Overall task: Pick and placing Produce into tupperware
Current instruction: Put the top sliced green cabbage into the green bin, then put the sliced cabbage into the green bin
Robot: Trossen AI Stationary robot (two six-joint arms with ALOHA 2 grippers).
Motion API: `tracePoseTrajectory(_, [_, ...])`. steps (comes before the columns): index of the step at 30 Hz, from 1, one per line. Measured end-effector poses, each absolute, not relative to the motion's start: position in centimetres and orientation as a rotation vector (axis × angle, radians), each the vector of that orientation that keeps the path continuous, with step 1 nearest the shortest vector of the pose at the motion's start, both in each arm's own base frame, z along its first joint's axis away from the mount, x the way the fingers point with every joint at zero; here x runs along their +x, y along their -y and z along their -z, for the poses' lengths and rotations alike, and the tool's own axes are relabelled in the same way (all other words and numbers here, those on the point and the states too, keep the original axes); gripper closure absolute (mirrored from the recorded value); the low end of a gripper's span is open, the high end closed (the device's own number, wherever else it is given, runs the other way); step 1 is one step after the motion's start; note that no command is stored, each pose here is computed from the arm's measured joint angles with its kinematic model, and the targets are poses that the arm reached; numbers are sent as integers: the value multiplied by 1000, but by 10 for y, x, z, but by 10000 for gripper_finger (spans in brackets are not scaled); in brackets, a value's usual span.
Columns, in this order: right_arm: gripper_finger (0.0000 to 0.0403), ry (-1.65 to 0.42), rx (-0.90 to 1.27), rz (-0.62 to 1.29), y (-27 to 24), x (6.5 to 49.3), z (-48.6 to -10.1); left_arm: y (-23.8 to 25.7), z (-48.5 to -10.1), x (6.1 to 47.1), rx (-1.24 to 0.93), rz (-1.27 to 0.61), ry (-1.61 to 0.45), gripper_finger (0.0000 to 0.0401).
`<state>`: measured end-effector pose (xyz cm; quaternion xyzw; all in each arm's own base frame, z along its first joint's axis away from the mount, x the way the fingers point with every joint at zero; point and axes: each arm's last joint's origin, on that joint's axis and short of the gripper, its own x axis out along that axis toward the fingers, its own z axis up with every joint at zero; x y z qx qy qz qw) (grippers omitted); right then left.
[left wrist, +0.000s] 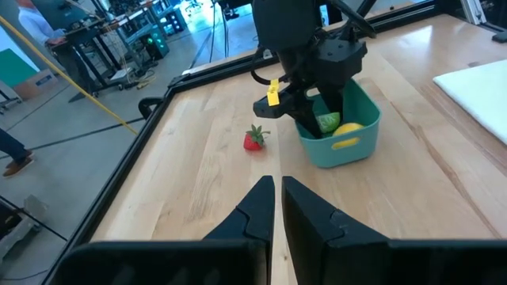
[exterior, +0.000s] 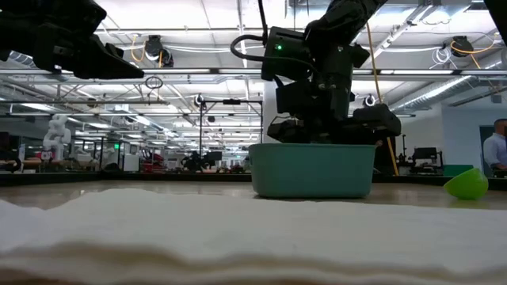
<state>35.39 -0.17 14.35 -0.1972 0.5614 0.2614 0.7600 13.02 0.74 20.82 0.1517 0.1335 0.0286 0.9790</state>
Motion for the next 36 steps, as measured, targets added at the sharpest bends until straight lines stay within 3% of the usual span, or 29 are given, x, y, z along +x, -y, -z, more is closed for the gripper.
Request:
tracePoseTrajectory(11, [180,-1219,-434,-569,1,356,-147,-7,-208,130,306,-57,-269,370])
tracePoseTrajectory(20, [143,-1222,-456,-543,2,357,-148,-7,-208,130,306,-57,-269,370])
tracePoseTrajectory(36, [144,-1229,-469,-524,3,363,-161,-7,-208,130,302,-57,-269,370])
